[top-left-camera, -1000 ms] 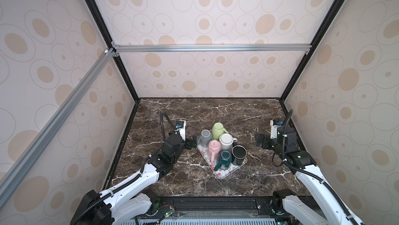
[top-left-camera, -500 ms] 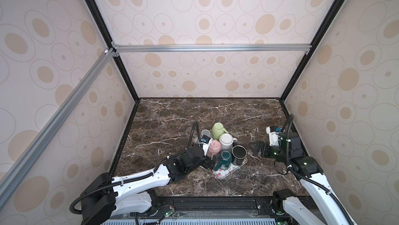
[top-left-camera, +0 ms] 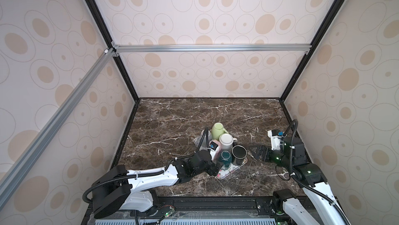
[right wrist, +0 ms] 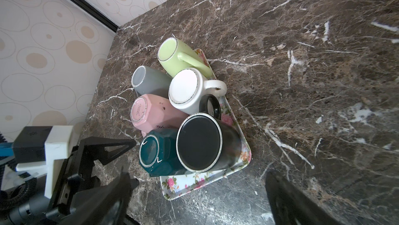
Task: Turn the mug right side up
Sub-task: 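Reach the left gripper to the upside-down dark teal mug and grasp its base, then lift the teal mug off the tray with the left gripper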
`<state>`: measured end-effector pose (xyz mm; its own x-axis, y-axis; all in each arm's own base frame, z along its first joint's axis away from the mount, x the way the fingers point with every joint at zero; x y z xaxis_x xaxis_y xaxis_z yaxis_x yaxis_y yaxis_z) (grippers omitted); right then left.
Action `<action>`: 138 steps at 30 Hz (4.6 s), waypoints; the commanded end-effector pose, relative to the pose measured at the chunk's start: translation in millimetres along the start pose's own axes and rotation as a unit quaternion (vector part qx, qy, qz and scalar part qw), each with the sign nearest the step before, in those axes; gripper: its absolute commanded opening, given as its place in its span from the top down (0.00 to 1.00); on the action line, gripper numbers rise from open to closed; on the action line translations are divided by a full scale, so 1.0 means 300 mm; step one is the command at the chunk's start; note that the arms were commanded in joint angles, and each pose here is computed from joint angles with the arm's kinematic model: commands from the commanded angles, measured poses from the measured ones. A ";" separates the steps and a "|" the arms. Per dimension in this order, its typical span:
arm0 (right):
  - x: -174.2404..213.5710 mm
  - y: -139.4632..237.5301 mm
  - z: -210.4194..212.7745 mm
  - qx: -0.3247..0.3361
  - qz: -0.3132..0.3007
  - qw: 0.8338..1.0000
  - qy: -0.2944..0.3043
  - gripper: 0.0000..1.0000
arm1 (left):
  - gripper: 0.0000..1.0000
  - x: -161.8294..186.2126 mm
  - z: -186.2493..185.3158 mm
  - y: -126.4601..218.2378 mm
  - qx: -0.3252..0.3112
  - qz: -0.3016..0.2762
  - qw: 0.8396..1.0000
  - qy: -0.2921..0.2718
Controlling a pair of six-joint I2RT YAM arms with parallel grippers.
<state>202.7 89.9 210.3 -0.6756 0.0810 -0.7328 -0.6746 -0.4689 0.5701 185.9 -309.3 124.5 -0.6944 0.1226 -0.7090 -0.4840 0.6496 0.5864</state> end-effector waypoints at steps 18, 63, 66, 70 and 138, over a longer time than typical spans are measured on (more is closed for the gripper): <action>0.049 0.003 -0.014 0.009 0.018 1.000 -0.024 0.00 | 0.49 0.008 -0.025 -0.072 -0.014 0.021 1.000 0.000; 0.094 0.034 -0.031 0.027 0.016 0.999 -0.025 0.00 | 0.87 0.023 -0.052 -0.131 -0.096 0.058 0.993 -0.037; 0.098 0.034 -0.031 0.026 0.017 0.999 -0.025 0.00 | 0.85 0.014 -0.057 -0.123 -0.095 0.054 0.994 -0.031; 0.099 0.037 -0.030 0.026 0.015 0.999 -0.025 0.00 | 0.84 0.006 -0.059 -0.116 -0.094 0.050 0.994 -0.026; 0.030 -0.012 0.030 -0.045 -0.015 0.996 -0.070 0.00 | 1.00 -0.497 -0.252 0.174 0.021 -0.192 0.981 -0.013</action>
<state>194.1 96.0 201.1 -0.7006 0.1958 -0.6862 -0.6680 -0.5183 0.5340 211.4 -339.3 218.5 -0.5521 0.0521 -0.8322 -0.6393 0.6143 0.4626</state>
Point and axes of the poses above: each gripper's point midway between its finger pads, its own y axis back along the fingers, its own z axis along the line the jaws close on, x = y × z, the point moved 2 cm from there along y, back along the fingers, and after that the axes turned 12 degrees about y, right-handed, at the moved point
